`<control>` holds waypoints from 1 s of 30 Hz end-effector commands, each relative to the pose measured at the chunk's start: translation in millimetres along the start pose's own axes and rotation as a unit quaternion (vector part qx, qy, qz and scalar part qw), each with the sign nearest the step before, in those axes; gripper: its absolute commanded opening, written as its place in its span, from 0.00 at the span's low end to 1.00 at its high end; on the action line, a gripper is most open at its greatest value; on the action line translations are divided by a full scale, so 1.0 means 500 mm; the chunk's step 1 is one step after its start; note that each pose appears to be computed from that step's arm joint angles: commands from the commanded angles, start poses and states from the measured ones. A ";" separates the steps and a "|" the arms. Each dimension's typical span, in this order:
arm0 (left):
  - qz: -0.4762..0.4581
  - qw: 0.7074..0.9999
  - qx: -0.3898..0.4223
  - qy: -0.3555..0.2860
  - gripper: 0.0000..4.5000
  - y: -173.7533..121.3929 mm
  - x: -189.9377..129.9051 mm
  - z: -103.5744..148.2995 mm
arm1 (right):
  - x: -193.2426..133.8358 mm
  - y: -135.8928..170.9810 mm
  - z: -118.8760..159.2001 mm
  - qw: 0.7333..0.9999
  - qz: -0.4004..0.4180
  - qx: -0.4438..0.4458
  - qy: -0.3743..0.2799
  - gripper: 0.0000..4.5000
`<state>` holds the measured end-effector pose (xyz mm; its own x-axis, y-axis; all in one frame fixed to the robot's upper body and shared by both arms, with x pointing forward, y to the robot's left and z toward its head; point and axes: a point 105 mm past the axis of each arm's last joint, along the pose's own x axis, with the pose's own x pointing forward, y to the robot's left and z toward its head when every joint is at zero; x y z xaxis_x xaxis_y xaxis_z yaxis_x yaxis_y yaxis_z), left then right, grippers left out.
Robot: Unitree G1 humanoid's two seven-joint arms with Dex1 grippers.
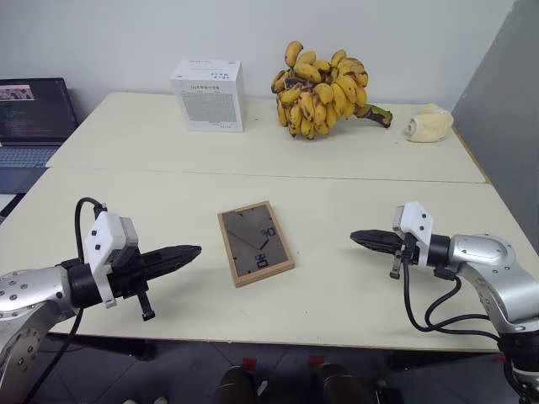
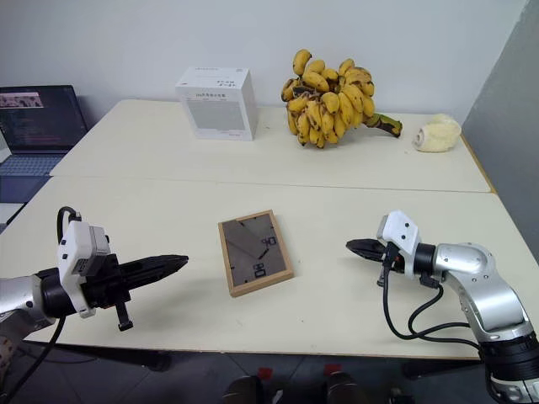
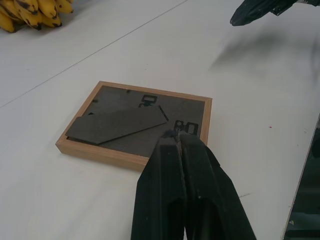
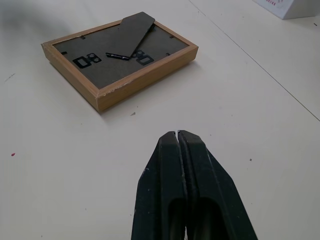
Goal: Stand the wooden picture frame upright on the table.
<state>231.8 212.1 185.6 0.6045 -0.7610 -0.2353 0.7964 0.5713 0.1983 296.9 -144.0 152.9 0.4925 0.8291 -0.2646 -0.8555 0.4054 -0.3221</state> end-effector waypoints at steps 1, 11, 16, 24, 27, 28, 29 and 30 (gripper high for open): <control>0.013 1.000 0.026 -0.008 0.00 0.006 -0.003 0.023 | -0.003 -0.006 0.021 1.000 -0.005 -0.013 -0.018 0.01; 0.032 0.999 0.020 -0.018 0.00 0.016 0.000 0.027 | 0.000 -0.010 0.016 1.000 -0.014 -0.011 -0.019 0.01; 0.040 0.999 0.019 -0.021 0.00 0.019 -0.001 0.030 | 0.002 -0.010 0.015 1.000 -0.015 -0.012 -0.019 0.01; 0.047 0.999 0.018 -0.019 0.00 0.021 -0.007 0.029 | 0.006 -0.013 0.014 1.000 -0.016 -0.012 -0.020 0.01; 0.055 0.998 0.018 -0.017 0.00 0.023 -0.011 0.028 | 0.009 -0.014 0.012 1.000 -0.014 -0.012 -0.021 0.01; 0.057 0.998 0.017 -0.017 0.00 0.023 -0.012 0.027 | 0.010 -0.014 0.012 1.000 -0.014 -0.012 -0.021 0.01; 0.066 0.998 0.018 -0.014 0.00 0.026 -0.016 0.024 | 0.012 -0.014 0.011 1.000 -0.014 -0.011 -0.022 0.01; 0.071 0.997 0.018 -0.013 0.00 0.028 -0.019 0.021 | 0.013 -0.014 0.011 1.000 -0.014 -0.011 -0.023 0.01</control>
<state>239.4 221.2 190.5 0.6864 -0.6971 -0.2073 0.7271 0.6513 0.2171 303.3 -142.7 149.1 0.5076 0.8283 -0.2373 -0.8478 0.4311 -0.3088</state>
